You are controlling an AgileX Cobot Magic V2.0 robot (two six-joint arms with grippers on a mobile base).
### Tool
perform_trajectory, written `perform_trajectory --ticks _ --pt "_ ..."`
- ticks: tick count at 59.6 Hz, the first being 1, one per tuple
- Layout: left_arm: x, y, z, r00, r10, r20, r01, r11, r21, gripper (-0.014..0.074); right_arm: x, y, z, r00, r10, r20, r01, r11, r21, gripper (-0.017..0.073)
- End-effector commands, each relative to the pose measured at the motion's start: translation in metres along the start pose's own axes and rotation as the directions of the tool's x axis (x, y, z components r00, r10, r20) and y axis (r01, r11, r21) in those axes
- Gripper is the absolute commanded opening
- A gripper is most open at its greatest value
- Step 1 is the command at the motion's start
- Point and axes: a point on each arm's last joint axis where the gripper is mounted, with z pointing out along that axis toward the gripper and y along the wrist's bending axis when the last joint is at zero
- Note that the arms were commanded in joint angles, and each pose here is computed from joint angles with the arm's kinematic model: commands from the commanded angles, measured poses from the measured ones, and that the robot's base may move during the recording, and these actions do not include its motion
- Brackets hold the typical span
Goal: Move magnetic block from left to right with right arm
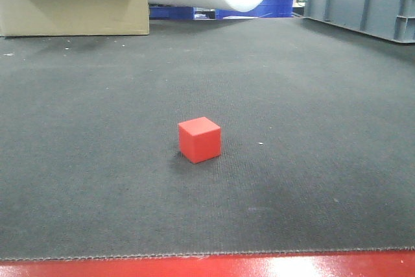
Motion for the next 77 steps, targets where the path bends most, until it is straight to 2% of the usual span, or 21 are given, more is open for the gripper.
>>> perform_trajectory --ticks 1,8,17,25,34,41,47,77 --pt "-0.006 0.0 -0.001 0.996 -0.005 0.093 0.004 1.0 0.005 -0.0116 -0.004 -0.009 -0.009 0.984 -0.013 0.178 -0.004 0.995 0.097 0.0078" --pt "-0.006 0.0 -0.001 0.996 -0.005 0.093 0.004 1.0 0.005 -0.0116 0.025 -0.021 -0.017 0.976 -0.021 0.216 -0.033 0.97 0.241 0.0078" --pt "-0.006 0.0 -0.001 0.996 -0.005 0.093 0.004 1.0 0.005 -0.0116 0.054 -0.03 -0.025 0.969 -0.036 0.244 -0.064 0.92 0.387 0.0078" --pt "-0.006 0.0 -0.001 0.996 -0.005 0.093 0.004 1.0 0.005 -0.0116 0.07 -0.034 -0.029 0.961 -0.055 0.271 -0.081 0.881 0.465 0.0078" --pt "-0.006 0.0 -0.001 0.996 -0.005 0.093 0.004 1.0 0.005 -0.0116 0.086 -0.036 -0.031 0.946 -0.085 0.313 -0.092 0.856 0.51 0.0078" --pt "-0.006 0.0 -0.001 0.996 -0.005 0.093 0.004 1.0 0.005 -0.0116 0.101 -0.037 -0.031 0.935 -0.105 0.339 -0.096 0.846 0.525 0.0078" --pt "-0.006 0.0 -0.001 0.996 -0.005 0.093 0.004 1.0 0.005 -0.0116 0.111 -0.04 -0.028 0.933 -0.096 0.347 -0.109 0.843 0.527 0.0078" --pt "-0.006 0.0 -0.001 0.996 -0.005 0.093 0.004 1.0 0.005 -0.0116 0.112 -0.04 -0.028 0.935 -0.09 0.342 -0.111 0.843 0.526 0.0078"
